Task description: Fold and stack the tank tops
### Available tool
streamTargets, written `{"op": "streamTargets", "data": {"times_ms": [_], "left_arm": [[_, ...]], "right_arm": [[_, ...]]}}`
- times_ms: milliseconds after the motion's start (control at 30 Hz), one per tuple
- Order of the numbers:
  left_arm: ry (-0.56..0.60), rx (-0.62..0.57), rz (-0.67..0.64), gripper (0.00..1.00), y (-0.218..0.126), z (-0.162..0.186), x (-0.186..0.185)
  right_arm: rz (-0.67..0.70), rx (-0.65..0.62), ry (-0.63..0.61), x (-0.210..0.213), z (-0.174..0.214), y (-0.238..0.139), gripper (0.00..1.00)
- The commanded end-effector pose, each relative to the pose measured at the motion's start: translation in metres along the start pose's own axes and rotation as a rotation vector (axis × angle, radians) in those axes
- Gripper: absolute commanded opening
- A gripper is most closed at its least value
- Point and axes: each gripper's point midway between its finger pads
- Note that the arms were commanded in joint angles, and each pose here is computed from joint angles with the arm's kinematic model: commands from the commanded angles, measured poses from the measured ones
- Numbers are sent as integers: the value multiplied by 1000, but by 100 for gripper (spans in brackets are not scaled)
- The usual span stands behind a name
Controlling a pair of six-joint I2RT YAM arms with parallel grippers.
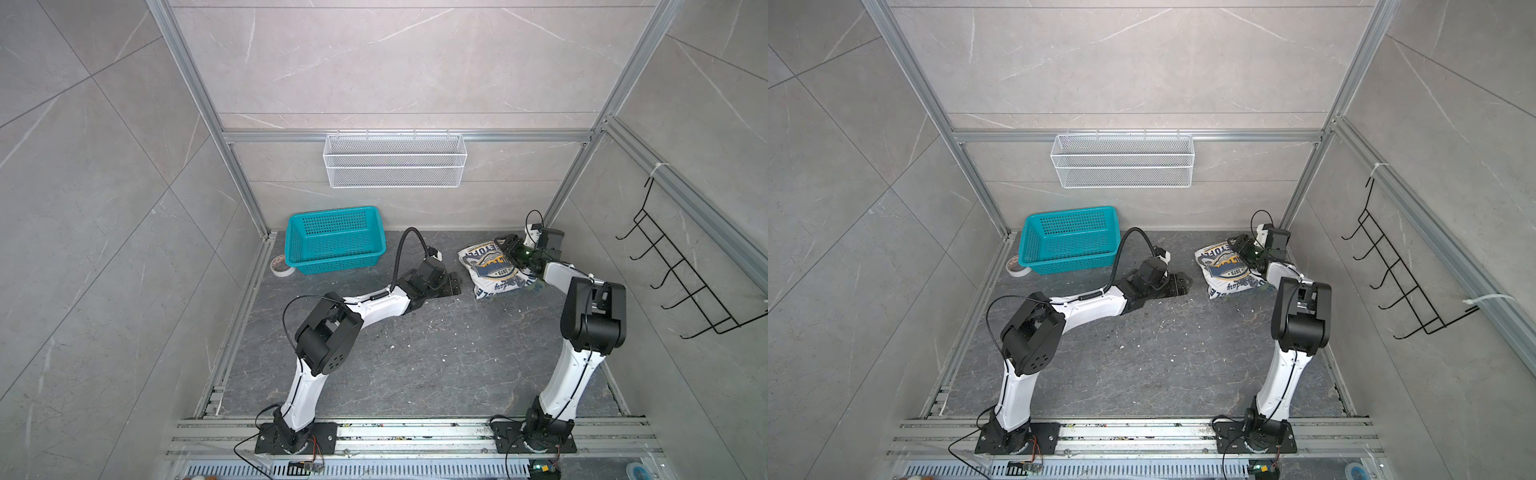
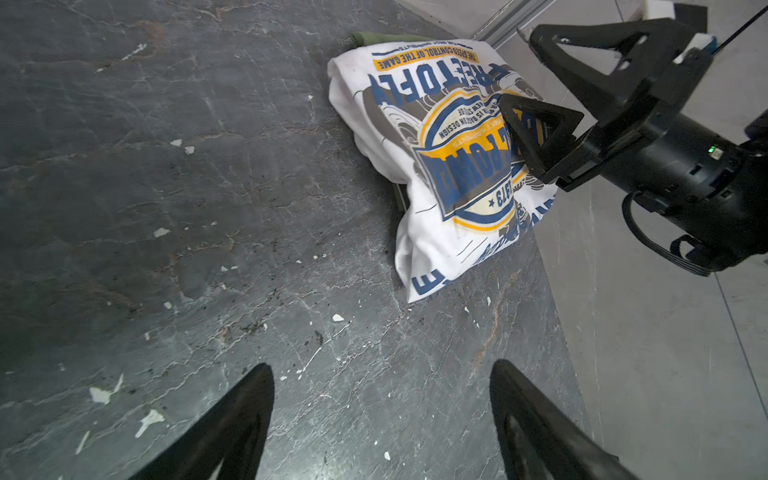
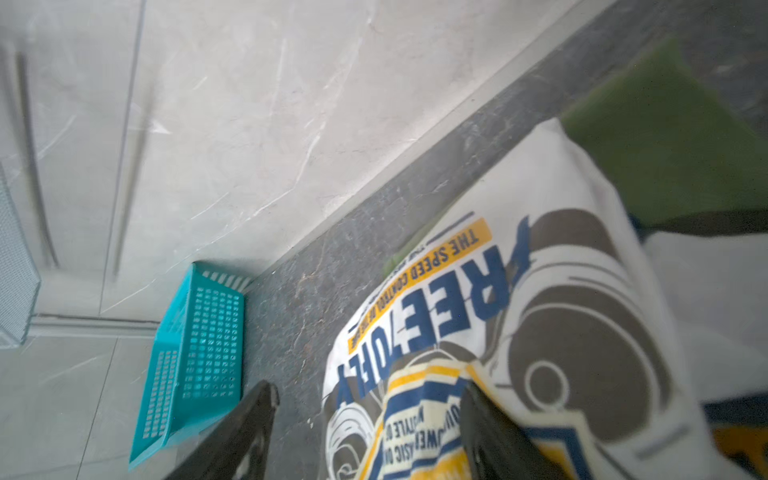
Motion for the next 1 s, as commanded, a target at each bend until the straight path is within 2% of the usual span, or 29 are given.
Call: {"op": "streamTargets", "data": {"times_ms": [0, 100, 233, 400, 633, 833, 967], "left_arm": [[18, -87, 48, 84, -23, -27, -16], [10, -93, 34, 84, -28, -27, -7], [2, -101, 24, 85, -33, -29, 1], [8, -110, 15, 85, -43, -31, 5], [58, -128, -54, 88, -76, -34, 23], [170, -180, -231, 95, -131, -30, 65], [231, -262, -422, 100, -187, -36, 105]], "right_arm": [[211, 12, 113, -56, 3, -6, 72], [270, 15, 166, -81, 8, -12, 72], [241, 4, 156, -76, 7, -16, 74], [197, -35, 119, -52, -7, -32, 81], [7, -86, 75, 0, -15, -58, 91], [-47, -101, 2, 30, 9, -93, 93], [46, -80, -112, 45, 45, -113, 93]]}}
Point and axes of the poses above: each gripper's point midway between its finger pads, its own y axis out along the fingers, its own x axis along the line the jaws close on, z = x × y, and after that the axes turned 6 degrees about -y, right-handed
